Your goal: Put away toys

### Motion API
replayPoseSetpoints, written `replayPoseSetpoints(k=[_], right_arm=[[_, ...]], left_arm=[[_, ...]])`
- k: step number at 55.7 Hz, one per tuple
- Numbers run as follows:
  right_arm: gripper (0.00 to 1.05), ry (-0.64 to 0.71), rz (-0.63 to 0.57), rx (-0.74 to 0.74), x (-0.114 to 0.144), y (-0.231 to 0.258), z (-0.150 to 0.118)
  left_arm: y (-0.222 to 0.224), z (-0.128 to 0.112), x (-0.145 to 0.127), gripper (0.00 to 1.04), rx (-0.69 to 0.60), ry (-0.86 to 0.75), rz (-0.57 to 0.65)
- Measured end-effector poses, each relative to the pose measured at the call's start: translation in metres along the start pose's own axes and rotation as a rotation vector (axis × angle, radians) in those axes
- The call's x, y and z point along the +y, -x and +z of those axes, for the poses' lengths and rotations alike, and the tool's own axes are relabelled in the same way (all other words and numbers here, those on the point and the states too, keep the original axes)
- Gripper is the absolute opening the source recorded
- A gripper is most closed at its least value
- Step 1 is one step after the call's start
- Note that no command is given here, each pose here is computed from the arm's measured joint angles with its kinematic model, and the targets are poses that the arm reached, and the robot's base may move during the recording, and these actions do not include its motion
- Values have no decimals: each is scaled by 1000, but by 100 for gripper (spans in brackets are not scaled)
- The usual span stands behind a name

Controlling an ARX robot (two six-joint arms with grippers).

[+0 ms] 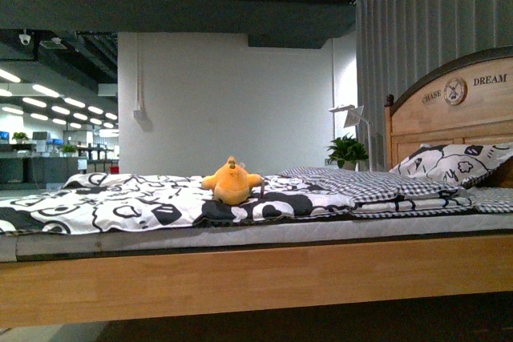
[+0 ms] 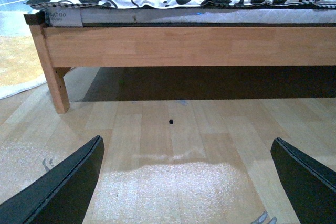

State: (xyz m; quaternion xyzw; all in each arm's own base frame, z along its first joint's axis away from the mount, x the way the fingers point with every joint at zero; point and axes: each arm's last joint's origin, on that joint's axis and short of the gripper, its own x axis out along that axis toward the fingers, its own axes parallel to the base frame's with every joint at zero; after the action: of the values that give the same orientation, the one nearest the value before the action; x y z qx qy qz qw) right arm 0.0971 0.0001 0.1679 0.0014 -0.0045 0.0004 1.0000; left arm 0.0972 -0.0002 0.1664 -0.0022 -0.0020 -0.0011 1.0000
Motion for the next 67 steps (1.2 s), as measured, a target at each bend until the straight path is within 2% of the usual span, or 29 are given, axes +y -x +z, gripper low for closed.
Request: replayPoseSetpoints(k=[67], right_arm=[[98,0,0,0,0,0,0]], left_arm=[[0,0,0,98,0,0,0]])
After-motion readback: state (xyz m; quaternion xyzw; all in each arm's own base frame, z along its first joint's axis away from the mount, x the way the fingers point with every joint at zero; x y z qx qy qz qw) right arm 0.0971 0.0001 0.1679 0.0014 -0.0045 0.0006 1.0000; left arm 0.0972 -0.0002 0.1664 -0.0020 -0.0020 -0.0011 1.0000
